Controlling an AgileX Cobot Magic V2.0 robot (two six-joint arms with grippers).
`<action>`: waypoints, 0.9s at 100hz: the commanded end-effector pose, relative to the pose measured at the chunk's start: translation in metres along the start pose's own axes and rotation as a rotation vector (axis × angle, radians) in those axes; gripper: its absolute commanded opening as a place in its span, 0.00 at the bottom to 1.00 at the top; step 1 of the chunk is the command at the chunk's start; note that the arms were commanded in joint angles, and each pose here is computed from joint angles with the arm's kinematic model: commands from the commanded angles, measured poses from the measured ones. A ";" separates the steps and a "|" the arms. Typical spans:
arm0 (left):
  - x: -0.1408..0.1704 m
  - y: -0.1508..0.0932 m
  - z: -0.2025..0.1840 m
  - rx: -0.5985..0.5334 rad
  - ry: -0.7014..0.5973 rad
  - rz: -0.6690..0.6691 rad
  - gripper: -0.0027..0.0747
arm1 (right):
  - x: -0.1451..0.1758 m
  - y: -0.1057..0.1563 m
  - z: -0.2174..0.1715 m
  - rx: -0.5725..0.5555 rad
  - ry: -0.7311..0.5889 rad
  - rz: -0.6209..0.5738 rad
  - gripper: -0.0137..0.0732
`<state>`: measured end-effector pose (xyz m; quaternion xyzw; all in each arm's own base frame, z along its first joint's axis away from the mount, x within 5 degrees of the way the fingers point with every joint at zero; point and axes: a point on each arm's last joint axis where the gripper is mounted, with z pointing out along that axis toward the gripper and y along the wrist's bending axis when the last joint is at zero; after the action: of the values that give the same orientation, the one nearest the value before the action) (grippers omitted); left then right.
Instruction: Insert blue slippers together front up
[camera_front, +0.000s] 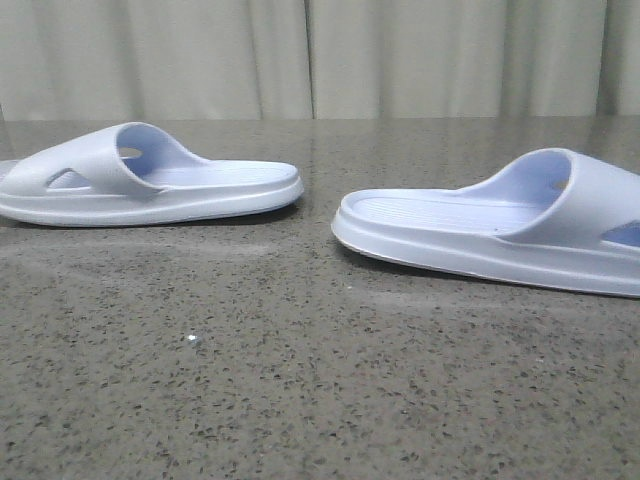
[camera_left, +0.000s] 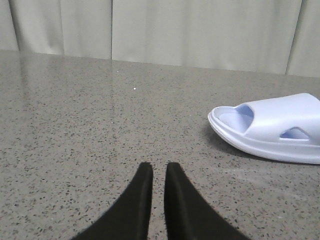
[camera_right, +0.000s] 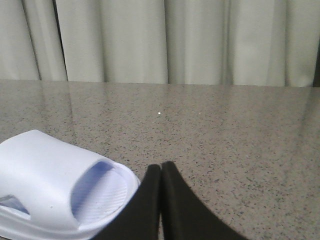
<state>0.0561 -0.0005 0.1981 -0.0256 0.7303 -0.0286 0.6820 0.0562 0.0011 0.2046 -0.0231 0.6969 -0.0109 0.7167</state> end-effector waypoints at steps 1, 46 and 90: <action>-0.006 0.000 -0.002 0.008 -0.106 -0.011 0.05 | -0.003 -0.001 -0.001 0.013 -0.088 -0.009 0.07; -0.006 0.000 -0.002 0.008 -0.106 -0.011 0.05 | -0.003 -0.001 -0.001 0.013 -0.088 -0.009 0.07; -0.013 -0.001 -0.003 0.021 -0.175 -0.111 0.05 | -0.007 -0.002 -0.002 0.018 -0.140 0.067 0.07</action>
<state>0.0563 -0.0009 0.2013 -0.0383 0.7178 -0.0448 0.6938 0.0560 0.0010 0.2078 -0.0166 0.6844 -0.0051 0.7289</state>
